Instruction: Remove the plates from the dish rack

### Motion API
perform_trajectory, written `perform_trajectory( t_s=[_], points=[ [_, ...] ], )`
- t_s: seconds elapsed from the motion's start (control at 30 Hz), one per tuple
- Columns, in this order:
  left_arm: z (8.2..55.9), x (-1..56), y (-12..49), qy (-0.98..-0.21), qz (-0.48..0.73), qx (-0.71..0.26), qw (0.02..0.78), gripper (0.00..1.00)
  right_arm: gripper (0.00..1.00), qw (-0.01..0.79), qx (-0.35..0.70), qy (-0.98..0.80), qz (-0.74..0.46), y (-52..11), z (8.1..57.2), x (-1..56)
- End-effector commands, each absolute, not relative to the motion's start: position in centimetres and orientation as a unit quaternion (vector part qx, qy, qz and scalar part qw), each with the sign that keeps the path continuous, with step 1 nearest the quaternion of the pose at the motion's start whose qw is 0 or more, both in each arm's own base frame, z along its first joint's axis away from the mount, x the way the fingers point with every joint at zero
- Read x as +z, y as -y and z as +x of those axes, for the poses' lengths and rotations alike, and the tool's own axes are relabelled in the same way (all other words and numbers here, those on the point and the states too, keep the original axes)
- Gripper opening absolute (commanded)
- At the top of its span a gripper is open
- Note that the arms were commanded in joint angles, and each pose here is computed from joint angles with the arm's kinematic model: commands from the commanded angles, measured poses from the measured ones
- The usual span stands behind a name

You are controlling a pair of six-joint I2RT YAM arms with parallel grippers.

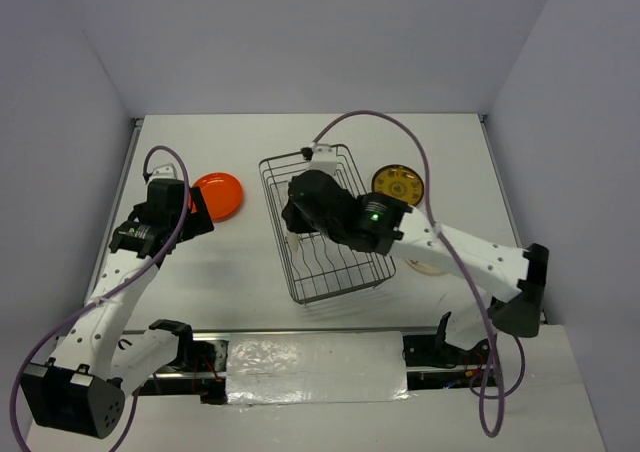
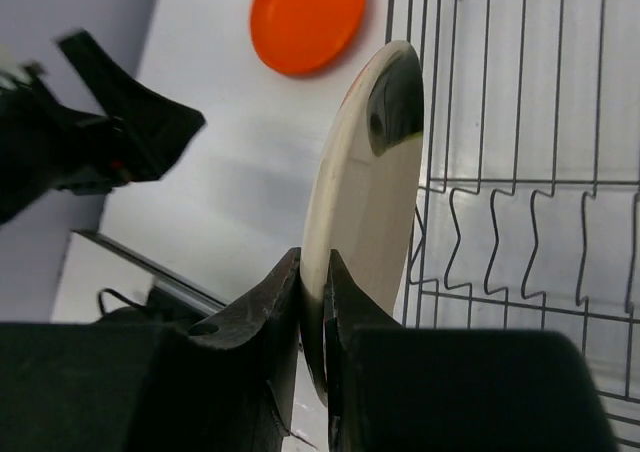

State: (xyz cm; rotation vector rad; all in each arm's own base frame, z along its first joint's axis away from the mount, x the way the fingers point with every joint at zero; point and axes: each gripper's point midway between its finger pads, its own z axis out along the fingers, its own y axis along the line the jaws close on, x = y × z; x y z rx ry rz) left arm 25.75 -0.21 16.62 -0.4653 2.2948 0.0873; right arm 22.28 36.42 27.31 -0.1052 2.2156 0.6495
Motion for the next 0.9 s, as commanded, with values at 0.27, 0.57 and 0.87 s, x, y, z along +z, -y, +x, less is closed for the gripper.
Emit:
perform_trajectory(
  t_s=[0.27,0.57,0.87],
  points=[
    [26.4,18.4,0.2,-0.890,-0.190,0.029,0.414,0.99,0.01,0.502,0.014,-0.862,0.062,-15.6,26.9,33.6],
    [26.4,18.3,0.2,-0.891,-0.190,0.033,0.411,1.00,0.00,0.389,-0.129,-0.905,0.114,-3.8,28.9,22.1],
    [26.5,18.0,0.4,-0.895,-0.185,0.029,0.406,0.99,0.05,0.318,-0.136,-0.933,0.097,-4.5,30.0,14.8]
  ],
)
